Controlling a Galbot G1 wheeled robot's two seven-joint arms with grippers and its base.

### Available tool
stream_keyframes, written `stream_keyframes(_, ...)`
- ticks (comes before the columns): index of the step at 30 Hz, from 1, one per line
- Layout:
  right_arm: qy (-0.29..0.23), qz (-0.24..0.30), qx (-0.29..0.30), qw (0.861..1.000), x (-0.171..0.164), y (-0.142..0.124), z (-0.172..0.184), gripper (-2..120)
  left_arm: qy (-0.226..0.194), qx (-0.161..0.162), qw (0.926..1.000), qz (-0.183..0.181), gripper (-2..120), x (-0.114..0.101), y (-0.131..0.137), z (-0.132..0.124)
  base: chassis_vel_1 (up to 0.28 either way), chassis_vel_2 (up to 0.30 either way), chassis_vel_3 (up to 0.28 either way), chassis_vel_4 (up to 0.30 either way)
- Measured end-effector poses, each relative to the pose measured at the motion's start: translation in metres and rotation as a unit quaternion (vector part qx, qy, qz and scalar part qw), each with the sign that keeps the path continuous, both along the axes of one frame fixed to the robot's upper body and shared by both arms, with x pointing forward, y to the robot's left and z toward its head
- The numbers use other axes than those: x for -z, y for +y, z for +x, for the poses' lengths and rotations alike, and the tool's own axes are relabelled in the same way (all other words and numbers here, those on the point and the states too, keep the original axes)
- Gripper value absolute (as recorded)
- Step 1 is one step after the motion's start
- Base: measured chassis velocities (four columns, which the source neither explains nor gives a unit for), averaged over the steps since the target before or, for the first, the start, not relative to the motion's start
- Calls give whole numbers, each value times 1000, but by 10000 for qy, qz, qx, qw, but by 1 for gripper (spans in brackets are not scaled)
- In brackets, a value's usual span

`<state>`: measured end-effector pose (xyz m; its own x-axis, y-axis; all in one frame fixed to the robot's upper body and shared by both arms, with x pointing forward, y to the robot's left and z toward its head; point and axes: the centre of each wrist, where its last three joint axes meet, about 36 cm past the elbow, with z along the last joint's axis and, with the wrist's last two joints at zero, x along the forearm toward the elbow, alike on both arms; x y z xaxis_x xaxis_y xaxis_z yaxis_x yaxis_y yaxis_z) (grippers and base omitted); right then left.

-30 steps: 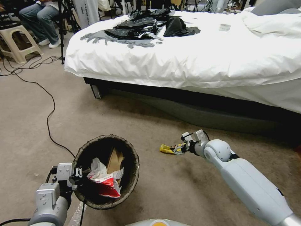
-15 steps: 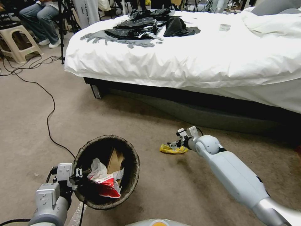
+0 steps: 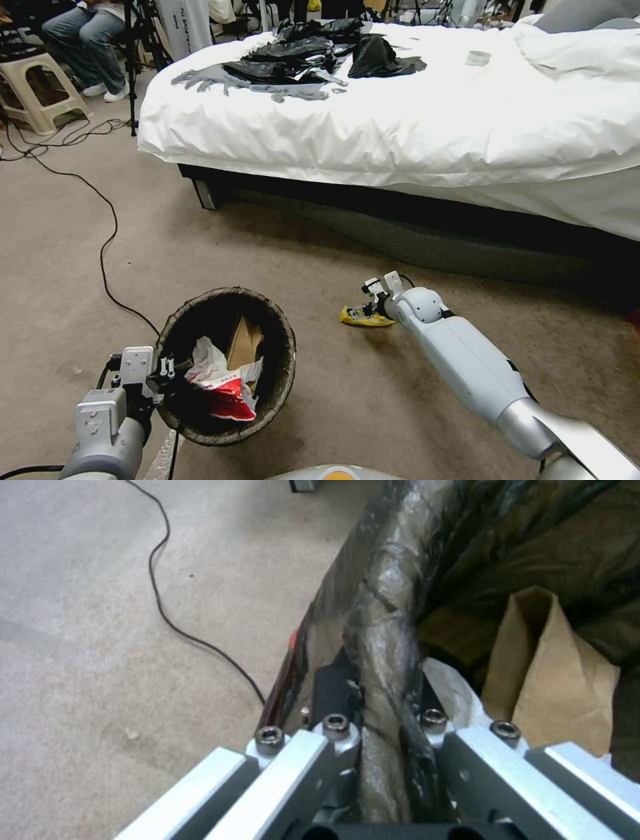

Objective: Pick up the trash bin, then pick up the garbage from the floor and place it into the trash bin.

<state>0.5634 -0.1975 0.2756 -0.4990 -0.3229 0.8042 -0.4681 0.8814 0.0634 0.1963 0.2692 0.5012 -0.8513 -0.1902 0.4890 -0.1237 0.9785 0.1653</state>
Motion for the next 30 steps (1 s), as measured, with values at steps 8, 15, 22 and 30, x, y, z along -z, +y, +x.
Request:
stream_keyframes(8,45,-164,96,9998,12,-4,3,100,4,4,10000,5,0,0,-1,0,0,0,0,0)
stream_keyframes(15,49,-222,82,9997,17,-3,-1,100,8,9,10000,5,0,0,-1,0,0,0,0,0)
stream_keyframes(22,69,-266,62,9996,20,-1,-1,100,14,15,10000,8,0,0,-1,0,0,0,0,0)
stream_keyframes(30,75,-369,30,9993,25,-1,-4,100,18,24,10000,12,0,0,-1,0,0,0,0,0)
